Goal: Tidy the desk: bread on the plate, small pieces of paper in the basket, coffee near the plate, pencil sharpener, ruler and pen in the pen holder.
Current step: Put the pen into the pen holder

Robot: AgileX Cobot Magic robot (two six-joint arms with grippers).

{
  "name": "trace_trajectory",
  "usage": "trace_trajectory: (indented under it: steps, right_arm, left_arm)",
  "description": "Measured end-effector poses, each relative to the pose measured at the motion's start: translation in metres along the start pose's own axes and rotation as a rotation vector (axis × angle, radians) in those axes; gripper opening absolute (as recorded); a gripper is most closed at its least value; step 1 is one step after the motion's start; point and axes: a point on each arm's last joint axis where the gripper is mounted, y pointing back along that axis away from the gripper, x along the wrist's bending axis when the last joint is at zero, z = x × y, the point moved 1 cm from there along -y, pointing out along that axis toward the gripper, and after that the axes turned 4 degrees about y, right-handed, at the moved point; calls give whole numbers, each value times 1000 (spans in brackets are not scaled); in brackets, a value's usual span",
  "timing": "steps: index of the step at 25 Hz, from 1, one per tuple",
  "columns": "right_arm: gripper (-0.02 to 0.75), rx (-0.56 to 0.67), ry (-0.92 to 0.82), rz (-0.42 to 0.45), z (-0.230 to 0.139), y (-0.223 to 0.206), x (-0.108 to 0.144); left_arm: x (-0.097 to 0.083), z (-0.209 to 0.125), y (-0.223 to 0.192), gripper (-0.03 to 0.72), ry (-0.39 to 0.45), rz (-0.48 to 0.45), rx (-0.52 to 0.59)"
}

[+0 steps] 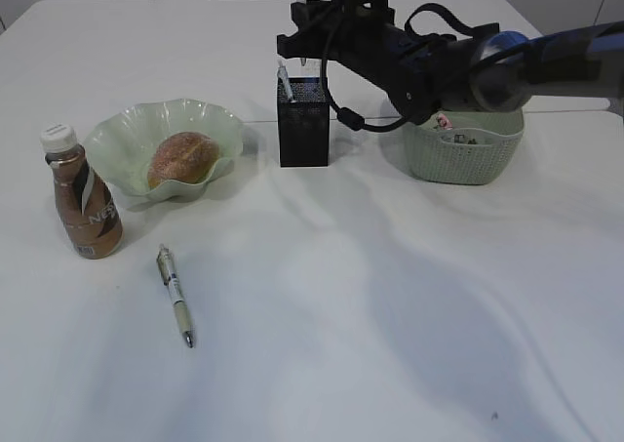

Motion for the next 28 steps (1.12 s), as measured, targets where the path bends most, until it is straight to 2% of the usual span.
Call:
trace_trajectory:
  steps: [6,10,20,23,28]
  right_arm:
    - [102,19,-10,-3,-7,-1,0]
    - [102,83,-19,-5,-32,-8,2]
    - [106,94,9,-8,-33,-8,1]
    - [114,113,9,-9,-35,-8,1]
    - [175,141,12,-10,-38,-8,1]
  left_arm:
    - [0,0,0,284,0,-1,-2]
    - [0,0,0,281,0,-1,-2]
    - [0,0,0,278,-1,0,-2]
    - [0,0,0,277,-1,0,-2]
    - [0,0,0,277,-1,0,-2]
